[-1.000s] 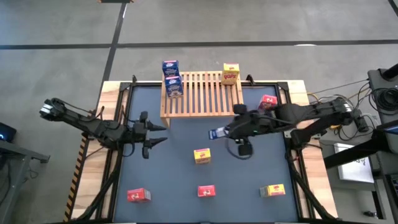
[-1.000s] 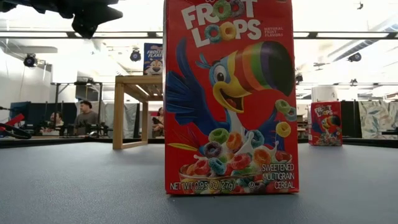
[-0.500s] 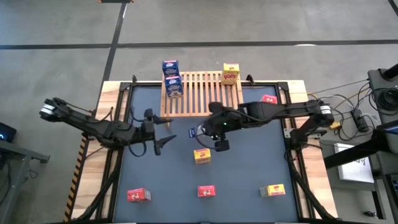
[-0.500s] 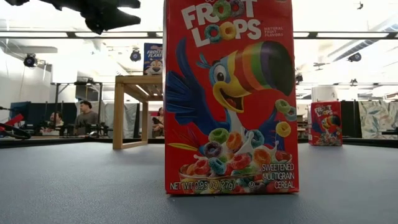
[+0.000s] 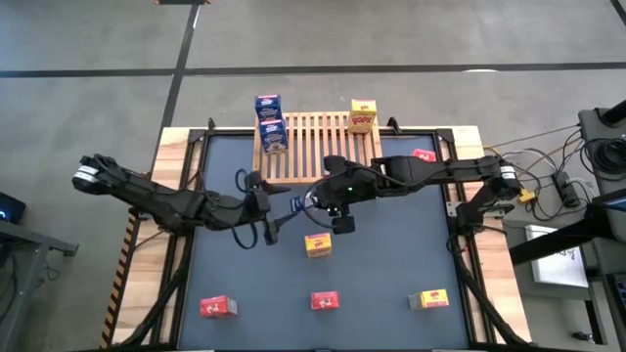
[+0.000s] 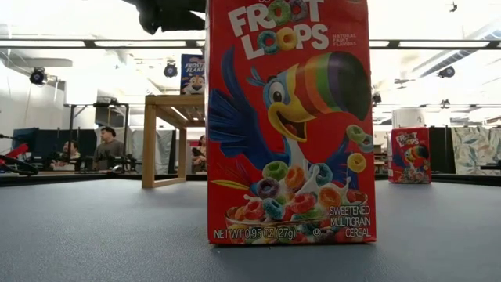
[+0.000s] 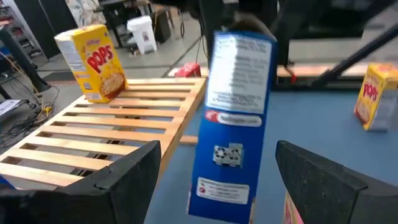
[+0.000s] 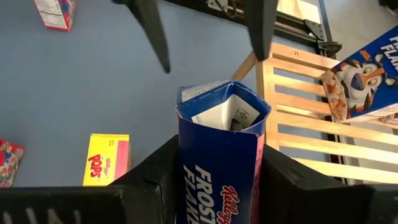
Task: Stack cereal on shelf
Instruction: Put the blue cereal box on the shelf aligned with the other blue cereal boxes
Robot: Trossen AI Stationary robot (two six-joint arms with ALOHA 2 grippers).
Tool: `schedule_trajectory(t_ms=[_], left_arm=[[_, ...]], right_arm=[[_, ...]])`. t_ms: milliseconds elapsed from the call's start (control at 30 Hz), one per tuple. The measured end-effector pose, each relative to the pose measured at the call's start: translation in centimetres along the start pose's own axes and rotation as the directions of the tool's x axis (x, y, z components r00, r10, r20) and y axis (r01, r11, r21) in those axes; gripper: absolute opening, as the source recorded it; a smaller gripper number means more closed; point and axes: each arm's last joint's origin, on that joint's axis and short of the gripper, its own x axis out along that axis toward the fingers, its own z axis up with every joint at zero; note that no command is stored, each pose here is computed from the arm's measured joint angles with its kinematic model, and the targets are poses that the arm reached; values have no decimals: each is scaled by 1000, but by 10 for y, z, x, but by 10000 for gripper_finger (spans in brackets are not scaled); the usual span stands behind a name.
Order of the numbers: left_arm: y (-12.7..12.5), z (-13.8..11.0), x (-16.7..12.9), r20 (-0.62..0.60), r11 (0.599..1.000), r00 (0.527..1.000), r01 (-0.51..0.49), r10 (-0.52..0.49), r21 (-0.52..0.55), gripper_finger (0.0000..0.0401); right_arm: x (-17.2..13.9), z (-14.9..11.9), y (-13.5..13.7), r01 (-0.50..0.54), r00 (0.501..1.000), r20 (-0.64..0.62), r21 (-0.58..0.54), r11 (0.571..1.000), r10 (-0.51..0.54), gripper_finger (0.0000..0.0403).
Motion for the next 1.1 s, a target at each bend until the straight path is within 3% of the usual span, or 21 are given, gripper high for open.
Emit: schedule_trajectory(t_ms=[300, 633, 800, 1100], left_arm=[[-9, 14, 20, -80, 999, 997, -14, 17, 34, 306], [-3, -1, 41, -165, 1000, 986, -4, 6, 9, 298], [-2, -3, 44, -174, 1000, 985, -11, 12, 11, 256], [-2, -3, 42, -183, 1000, 983, 17, -13, 20, 147]], right_arm=[[0, 0, 0, -1, 1000, 0, 2, 1000, 1, 144], [0, 0, 0, -3, 1000, 4, 2, 1000, 3, 144], [0, 0, 0, 0, 1000, 2, 2, 1000, 0, 144], [0, 0, 0, -4, 1000, 8, -1, 1000, 4, 153]])
